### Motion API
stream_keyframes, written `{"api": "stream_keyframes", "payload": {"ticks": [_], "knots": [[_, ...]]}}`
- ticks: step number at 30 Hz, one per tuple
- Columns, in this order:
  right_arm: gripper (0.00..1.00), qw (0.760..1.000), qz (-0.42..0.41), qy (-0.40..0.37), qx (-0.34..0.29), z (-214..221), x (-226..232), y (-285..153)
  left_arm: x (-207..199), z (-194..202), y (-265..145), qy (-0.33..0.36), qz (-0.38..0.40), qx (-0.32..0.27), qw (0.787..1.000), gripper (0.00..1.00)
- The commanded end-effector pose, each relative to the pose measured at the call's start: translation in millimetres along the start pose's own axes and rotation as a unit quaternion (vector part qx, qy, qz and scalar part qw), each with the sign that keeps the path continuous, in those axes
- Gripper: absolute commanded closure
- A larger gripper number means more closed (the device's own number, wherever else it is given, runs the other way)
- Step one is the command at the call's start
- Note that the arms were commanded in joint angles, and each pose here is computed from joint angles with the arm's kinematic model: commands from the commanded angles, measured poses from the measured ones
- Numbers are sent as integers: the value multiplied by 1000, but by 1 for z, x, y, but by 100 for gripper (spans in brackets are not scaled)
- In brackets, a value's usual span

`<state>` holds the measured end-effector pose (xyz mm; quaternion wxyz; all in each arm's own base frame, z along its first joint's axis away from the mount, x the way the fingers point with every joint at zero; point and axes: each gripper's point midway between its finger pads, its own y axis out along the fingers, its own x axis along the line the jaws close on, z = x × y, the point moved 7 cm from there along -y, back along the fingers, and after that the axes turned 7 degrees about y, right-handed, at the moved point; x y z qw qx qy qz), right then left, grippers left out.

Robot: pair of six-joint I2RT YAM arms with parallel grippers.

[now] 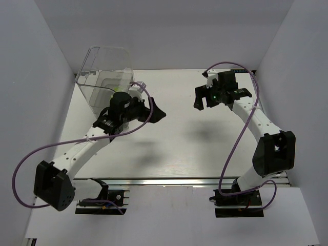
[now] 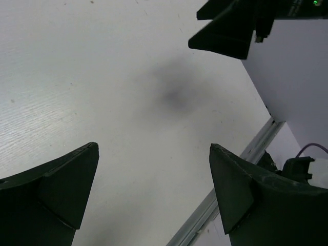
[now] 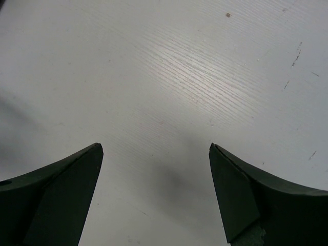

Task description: Sort the legos into containers by color

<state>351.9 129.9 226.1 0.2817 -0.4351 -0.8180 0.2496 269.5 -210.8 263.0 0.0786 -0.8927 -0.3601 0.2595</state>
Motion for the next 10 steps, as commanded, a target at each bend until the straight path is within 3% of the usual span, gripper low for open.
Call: {"api": "stream_keyframes", "payload": {"ticks": [1, 10], "knots": [[11, 999, -9, -5, -49, -20, 7, -17, -19, -9, -29, 2, 40, -53, 998, 2], [11, 998, -43, -10, -50, -13, 15, -22, -25, 8, -59, -12, 36, -72, 997, 2]]}}
